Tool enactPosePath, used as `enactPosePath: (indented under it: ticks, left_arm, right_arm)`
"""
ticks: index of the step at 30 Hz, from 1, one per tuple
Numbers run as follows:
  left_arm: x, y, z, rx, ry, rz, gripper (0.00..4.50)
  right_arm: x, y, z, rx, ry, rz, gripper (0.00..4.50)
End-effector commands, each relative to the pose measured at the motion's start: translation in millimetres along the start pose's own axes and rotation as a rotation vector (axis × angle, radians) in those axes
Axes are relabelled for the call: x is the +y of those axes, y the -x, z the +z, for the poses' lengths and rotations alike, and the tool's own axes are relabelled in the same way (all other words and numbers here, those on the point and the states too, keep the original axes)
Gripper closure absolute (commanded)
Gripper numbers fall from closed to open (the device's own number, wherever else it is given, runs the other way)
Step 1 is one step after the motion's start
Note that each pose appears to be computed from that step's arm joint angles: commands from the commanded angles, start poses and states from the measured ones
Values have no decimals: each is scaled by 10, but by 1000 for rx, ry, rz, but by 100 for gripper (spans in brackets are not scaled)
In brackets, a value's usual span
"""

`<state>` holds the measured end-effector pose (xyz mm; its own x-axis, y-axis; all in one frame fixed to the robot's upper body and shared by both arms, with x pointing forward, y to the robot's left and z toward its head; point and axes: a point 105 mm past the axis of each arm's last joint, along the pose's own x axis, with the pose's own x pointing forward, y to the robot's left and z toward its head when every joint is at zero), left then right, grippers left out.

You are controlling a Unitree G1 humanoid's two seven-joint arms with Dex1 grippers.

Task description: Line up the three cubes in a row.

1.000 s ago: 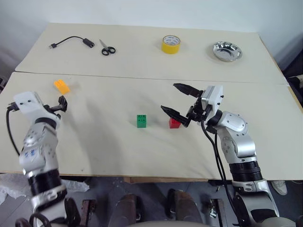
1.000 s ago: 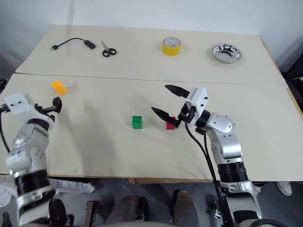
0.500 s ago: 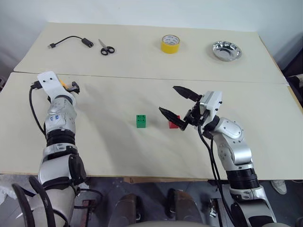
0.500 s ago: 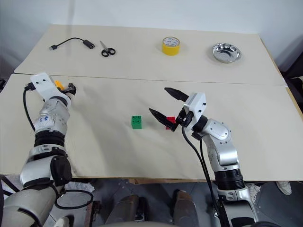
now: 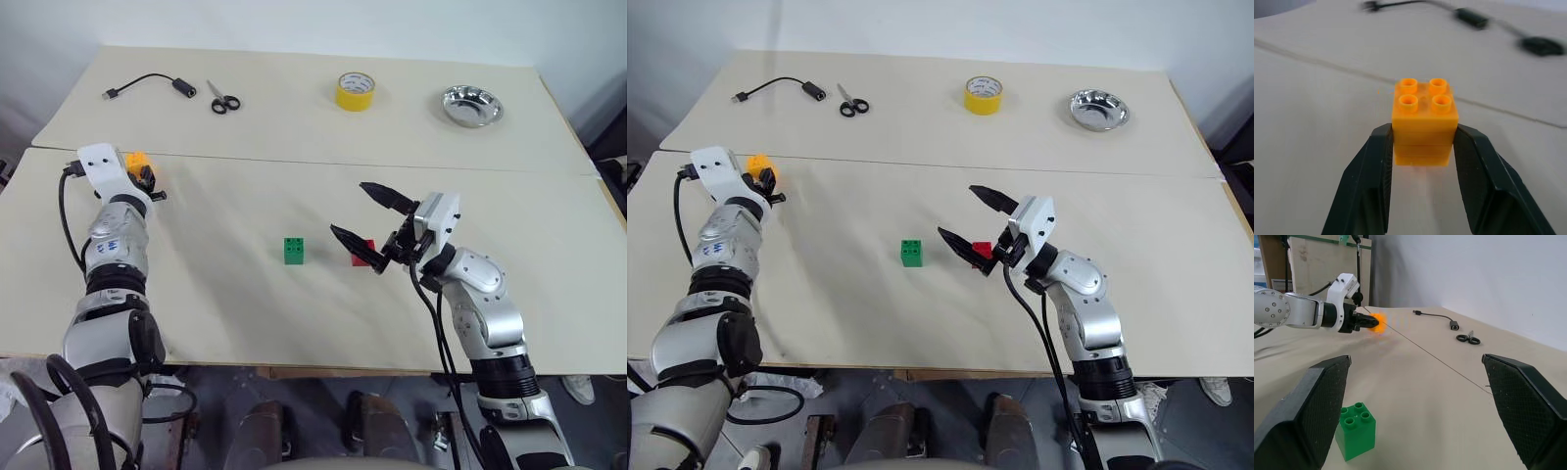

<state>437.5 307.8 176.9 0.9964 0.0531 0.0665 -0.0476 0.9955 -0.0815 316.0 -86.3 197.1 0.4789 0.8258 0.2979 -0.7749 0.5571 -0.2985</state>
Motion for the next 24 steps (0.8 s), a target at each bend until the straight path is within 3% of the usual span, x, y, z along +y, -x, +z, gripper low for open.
enactPosePath:
  ticks: [1, 4, 6, 10, 14, 18, 24]
  left_arm:
    - [-184, 248, 279, -76, -105, -419, 305]
    - [-299, 713, 293, -65, -335, -812, 305]
    - [-348, 960, 324, -95, -399, -1003, 305]
    - [-371, 1137, 65, 98, -457, -1209, 305]
    - [-462, 1142, -125, 189, -510, -1311, 305]
    - [-568, 1000, -184, 182, -580, -1306, 305]
    - [-610, 980, -290, 297, -624, -1381, 305]
  right_arm:
    - [-76, 128, 155, -4, 51, -3, 0]
    - [-106, 289, 130, 58, 61, 17, 0]
    - [-122, 379, 118, 96, 70, 31, 0]
    - [-216, 485, 139, 131, 85, 24, 0]
    - [-232, 507, 124, 143, 92, 29, 0]
    - [-206, 509, 131, 144, 99, 26, 0]
    - [-171, 614, 121, 170, 114, 12, 0]
